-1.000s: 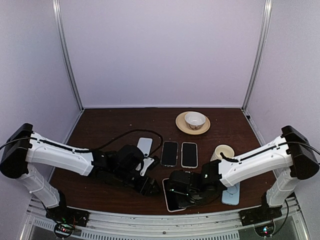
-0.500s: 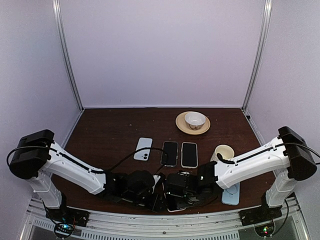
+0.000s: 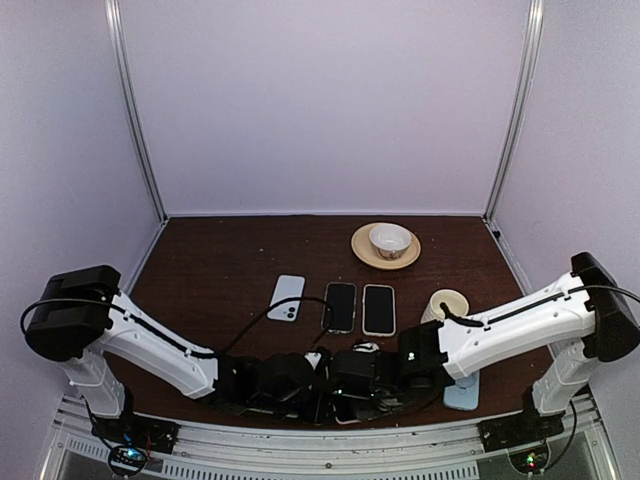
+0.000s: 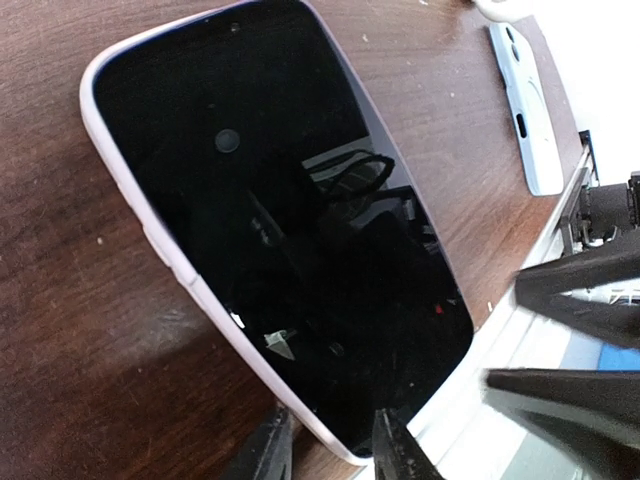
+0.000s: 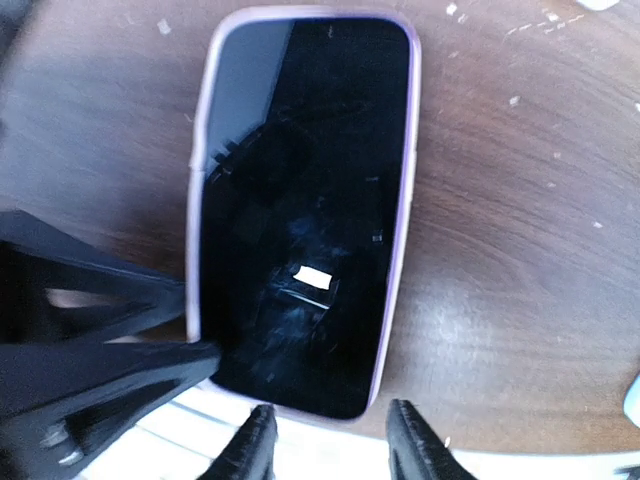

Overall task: Put the phone into the phone case
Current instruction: Press the phone onto the phone case.

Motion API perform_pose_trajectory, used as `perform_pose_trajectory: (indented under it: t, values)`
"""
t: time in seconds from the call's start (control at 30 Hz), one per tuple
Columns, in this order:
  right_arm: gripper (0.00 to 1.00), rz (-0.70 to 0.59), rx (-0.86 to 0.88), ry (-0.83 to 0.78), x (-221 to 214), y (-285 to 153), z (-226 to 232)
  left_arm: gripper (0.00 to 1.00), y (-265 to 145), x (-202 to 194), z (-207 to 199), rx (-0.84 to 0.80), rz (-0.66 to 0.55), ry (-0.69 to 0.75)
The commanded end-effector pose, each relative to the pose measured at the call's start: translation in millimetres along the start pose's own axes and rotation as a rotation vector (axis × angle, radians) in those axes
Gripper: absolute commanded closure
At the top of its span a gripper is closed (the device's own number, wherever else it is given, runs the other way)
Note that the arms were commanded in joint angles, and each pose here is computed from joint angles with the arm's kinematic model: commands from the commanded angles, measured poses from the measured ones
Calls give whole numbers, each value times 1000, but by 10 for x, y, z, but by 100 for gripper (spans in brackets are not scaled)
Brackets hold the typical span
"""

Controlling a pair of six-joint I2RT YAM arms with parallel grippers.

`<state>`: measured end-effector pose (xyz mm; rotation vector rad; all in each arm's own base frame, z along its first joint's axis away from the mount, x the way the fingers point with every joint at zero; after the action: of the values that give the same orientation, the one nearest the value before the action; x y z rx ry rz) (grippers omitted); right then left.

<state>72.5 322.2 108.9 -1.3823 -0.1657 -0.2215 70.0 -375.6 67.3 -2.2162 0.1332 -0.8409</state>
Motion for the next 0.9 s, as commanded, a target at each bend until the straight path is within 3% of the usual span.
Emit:
perform_pose_trajectory:
  t: [0.0, 0.1, 0.2, 0.47, 0.87]
  values:
    - [56, -12, 48, -11, 105, -267, -60, 68, -13, -161, 136, 96, 35, 5]
    - [57, -13, 43, 6, 125, -288, -160, 68, -7, -176, 119, 100, 35, 9]
    - [67, 23, 68, 31, 75, -178, -200, 68, -7, -199, 127, 105, 37, 4]
    - [78, 79, 84, 45, -20, 117, -223, 69, -5, -228, 134, 126, 38, 9]
    - [80, 83, 47, 12, -29, 101, -248, 69, 34, -229, 125, 133, 34, 7]
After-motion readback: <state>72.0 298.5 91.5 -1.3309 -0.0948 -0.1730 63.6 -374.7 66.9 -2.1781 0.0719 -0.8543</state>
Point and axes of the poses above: each gripper's point midway between its finger pads, its own y axis out along the fingers, its own z axis along the line the jaws close on, x = y × z, the point moved 6 cm from there along -y, back along the fingers, and after that the axes turned 15 degrees about y, right-handed, at the moved point
